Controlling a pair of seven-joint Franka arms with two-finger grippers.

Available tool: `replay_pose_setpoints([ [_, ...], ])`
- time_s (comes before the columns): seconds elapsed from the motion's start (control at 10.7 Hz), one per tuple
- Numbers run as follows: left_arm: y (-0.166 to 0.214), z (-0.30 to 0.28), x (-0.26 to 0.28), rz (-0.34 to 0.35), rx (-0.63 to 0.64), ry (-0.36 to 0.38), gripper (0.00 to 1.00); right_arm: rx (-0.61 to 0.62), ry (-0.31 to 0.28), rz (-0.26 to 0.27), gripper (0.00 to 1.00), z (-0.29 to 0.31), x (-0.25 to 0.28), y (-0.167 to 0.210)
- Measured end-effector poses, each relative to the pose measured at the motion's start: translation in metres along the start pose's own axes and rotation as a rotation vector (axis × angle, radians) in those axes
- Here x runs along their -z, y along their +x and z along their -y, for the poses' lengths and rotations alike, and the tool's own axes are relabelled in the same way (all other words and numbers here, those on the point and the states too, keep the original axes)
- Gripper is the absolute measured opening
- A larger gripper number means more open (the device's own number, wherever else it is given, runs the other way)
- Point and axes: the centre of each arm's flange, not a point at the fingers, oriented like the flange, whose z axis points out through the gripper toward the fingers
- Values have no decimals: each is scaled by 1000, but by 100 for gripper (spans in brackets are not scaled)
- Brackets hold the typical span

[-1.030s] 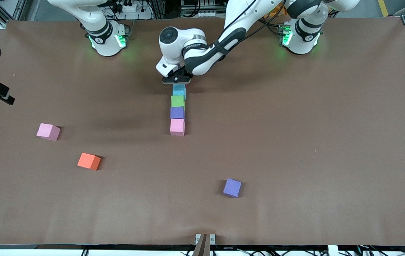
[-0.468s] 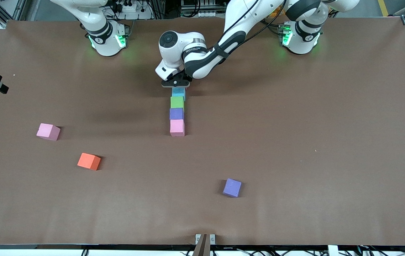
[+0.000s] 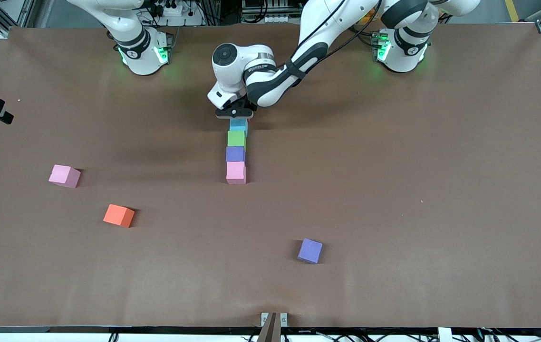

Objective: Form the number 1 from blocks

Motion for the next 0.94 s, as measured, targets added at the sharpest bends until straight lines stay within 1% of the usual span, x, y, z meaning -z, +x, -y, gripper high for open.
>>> replay_pose_setpoints([
  [0.09, 0, 0, 0, 0, -5, 0, 68, 0, 0, 1, 100, 0, 0, 0],
  [0.19, 0, -1, 0, -1, -11, -1, 81, 1, 0, 1, 100, 0, 0, 0],
  [0.28, 1, -1, 2, -3, -12, -4, 96, 1, 0, 1, 100, 0, -1, 0],
  [0.37, 3, -3, 5, -6, -10, -10, 100, 0, 0, 1, 100, 0, -1, 0],
  [0.56, 7, -3, 16, -14, -1, 0, 100, 0, 0, 2, 100, 0, -1, 0],
  [0.66, 15, -1, 33, -27, 20, 17, 100, 0, 0, 3, 100, 0, -1, 0],
  [0.75, 32, 7, 57, -48, 55, 26, 100, 0, 0, 3, 100, 0, -1, 0],
  [0.94, 94, 44, 120, -104, 168, 22, 100, -1, 0, 4, 100, 0, -2, 0],
])
